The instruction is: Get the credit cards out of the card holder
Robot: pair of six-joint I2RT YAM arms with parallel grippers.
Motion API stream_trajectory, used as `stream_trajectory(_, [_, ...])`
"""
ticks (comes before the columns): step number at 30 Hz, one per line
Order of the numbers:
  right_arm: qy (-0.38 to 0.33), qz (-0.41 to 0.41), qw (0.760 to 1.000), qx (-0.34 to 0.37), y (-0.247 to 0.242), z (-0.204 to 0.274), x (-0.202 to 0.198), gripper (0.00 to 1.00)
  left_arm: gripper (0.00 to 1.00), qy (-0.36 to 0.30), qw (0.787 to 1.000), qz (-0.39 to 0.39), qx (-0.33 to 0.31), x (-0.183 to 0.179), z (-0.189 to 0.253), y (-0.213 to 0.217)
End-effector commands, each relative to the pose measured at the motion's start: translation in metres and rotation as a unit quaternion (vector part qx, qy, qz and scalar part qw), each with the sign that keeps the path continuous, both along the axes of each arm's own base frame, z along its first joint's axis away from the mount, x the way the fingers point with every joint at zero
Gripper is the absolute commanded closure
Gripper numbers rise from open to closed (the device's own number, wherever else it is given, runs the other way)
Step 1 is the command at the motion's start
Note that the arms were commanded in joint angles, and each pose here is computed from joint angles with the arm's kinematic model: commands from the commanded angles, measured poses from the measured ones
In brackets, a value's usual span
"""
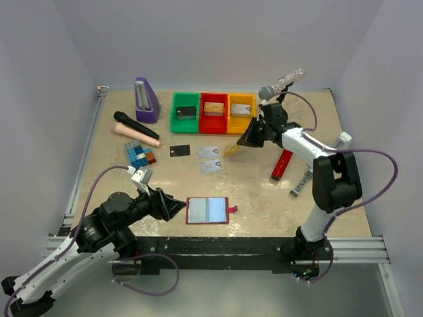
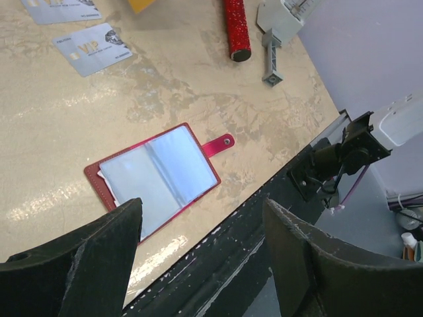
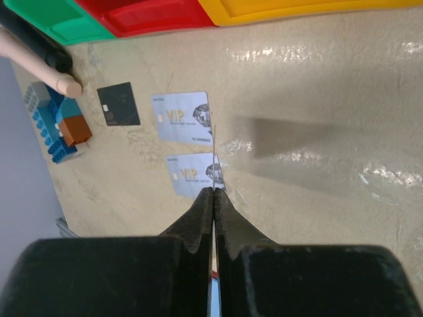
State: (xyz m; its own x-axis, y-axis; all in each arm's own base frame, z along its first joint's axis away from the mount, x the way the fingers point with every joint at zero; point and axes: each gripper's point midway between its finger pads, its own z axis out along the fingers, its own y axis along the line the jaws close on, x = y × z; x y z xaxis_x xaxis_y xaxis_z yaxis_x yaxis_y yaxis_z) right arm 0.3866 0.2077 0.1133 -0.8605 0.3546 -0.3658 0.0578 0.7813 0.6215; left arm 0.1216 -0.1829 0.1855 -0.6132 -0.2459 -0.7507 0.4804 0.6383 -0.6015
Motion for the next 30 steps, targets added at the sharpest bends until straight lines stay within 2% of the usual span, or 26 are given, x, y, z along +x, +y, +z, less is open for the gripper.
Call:
stream_trajectory(1, [-0.005, -0.010, 1.000, 0.001, 0.003, 0.000, 0.024, 1.00, 0.23, 0.007, 1.000, 0.013, 0.001, 0.002, -0.005, 0.003])
stream_trajectory(23, [0.023, -0.002, 0.999, -0.045, -0.009, -0.028, 0.023, 1.00, 0.23, 0.020, 1.000, -0.002, 0.021, 0.007, -0.019, -0.009])
stream_trajectory(27, [0.022, -0.001, 0.999, -0.044, -0.010, -0.025, 0.022, 0.91, 0.23, 0.022, 1.000, -0.002, 0.022, 0.007, -0.019, -0.009])
stream_trajectory(30, [0.019, 0.000, 0.999, -0.043, -0.010, -0.023, 0.022, 0.89, 0.23, 0.025, 0.999, -0.001, 0.022, 0.007, -0.021, -0.010])
